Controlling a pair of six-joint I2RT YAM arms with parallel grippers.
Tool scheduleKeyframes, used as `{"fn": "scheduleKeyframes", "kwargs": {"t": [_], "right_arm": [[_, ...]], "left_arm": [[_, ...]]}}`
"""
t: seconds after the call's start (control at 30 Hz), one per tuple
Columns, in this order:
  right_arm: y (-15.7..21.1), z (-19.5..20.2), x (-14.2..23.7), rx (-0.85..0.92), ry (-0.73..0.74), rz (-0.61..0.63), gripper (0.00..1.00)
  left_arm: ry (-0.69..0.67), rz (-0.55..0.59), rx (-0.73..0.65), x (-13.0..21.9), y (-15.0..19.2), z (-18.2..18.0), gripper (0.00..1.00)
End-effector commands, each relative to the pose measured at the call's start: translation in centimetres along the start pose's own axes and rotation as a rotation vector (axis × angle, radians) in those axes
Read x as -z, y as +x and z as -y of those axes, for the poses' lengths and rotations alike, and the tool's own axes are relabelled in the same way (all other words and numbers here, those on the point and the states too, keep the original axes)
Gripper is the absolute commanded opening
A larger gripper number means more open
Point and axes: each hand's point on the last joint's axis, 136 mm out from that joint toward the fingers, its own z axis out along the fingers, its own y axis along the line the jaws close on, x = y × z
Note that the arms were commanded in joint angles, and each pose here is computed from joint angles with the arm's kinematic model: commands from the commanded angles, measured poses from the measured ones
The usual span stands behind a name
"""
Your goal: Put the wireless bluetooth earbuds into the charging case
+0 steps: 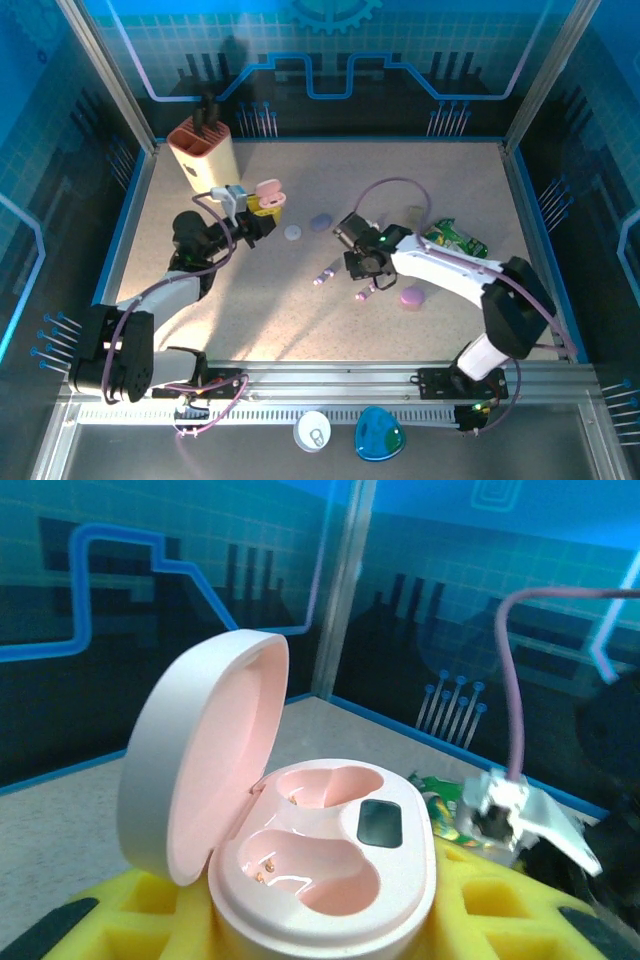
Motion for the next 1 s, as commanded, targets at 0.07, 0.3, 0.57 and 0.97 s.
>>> {"fn": "scheduleKeyframes", "kwargs": {"t": [0.07,0.3,0.57,0.97], "right_arm": [[0.1,0.9,2.2,-0.09,-0.135,0.013,0.23],[-0.4,1.6,5.9,-0.136,-0.281,0.07,0.23],[-1.6,-0.1,11.0,-0.041,-0.472,0.188,0.24],[-3.2,-6.1,17.2,0.231,-0.688,0.31,0.24]], "left_arm": [[0.103,-0.062,-0.059,-1.1,2.1,2.7,0.34],[0.212,-0.113,-0.07,-2.6,4.0,5.5,0.34],[0.319,-0.117,-0.046,-3.4,4.5,8.0,0.34],[0.48,-0.122,-0.07,-3.4,4.8,11.8,0.34]]}}
